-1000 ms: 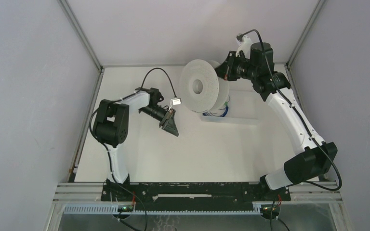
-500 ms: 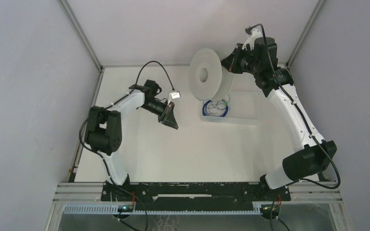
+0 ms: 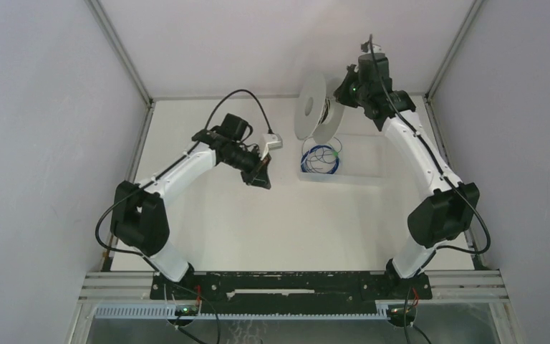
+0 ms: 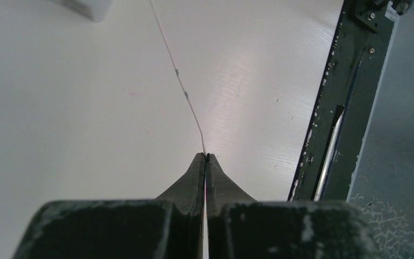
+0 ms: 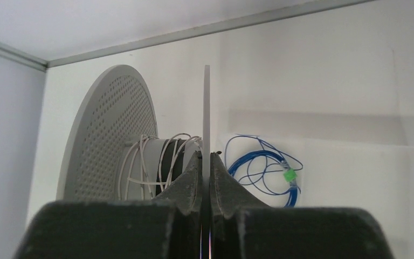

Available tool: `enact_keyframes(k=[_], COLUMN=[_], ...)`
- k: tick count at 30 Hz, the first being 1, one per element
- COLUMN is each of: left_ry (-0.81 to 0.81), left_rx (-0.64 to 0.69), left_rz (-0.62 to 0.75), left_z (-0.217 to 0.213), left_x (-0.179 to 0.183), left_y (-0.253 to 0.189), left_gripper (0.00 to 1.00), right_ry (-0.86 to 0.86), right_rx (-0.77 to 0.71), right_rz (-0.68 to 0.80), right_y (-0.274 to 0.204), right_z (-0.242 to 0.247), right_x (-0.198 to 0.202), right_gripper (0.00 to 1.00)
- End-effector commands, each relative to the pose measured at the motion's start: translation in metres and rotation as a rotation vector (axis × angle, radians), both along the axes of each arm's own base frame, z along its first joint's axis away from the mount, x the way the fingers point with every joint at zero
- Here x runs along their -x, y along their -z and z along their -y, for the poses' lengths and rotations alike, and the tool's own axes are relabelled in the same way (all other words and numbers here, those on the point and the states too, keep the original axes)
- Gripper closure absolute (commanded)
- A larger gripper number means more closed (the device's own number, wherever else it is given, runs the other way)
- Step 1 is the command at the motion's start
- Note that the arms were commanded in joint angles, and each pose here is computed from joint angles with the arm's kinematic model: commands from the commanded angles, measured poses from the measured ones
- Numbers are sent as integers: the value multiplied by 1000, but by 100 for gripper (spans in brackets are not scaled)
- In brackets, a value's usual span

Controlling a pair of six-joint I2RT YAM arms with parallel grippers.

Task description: Wrap the cables

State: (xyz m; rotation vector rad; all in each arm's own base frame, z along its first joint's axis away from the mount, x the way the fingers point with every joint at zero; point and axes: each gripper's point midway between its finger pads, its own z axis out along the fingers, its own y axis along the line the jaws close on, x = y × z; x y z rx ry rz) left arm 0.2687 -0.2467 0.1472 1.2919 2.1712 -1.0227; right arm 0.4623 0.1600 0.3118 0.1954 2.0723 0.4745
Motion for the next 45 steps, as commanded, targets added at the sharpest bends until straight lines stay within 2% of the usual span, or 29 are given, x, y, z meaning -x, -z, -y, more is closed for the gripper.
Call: enact_keyframes(k=[1,7,10,14,19,30,37,45], left_ry=[121,303,318,283,187,-146,-283,-327], left_rx=[8,117,200,248,271,386,364,415], left_rz=[162,242,258,329,417,430,422,384], left_z=[29,66,75,76,71,52,32,27], left_x=[20,61,70,67,47,-23,-58,-75], left_y=[-49,-109,-142,-175,-203,-247,-236,-238], left_gripper=[100,100,100,100,100,100,100,100], right_ry=[84,95,79,35,-50,-243,-360,-420], right_rx=[45,133,143,164,185,249,231,229], right_rz=[122,106,85,81,89,123,151,224], right_y=[-31,-2,12,23,35,57,54,25], right_z=[-5,-17,-21,-32,-47,-84,-102,-110], right_x=[-16,-25,-26,-22,-11,22,39,49], right_gripper=[100,100,100,100,100,100,100,100])
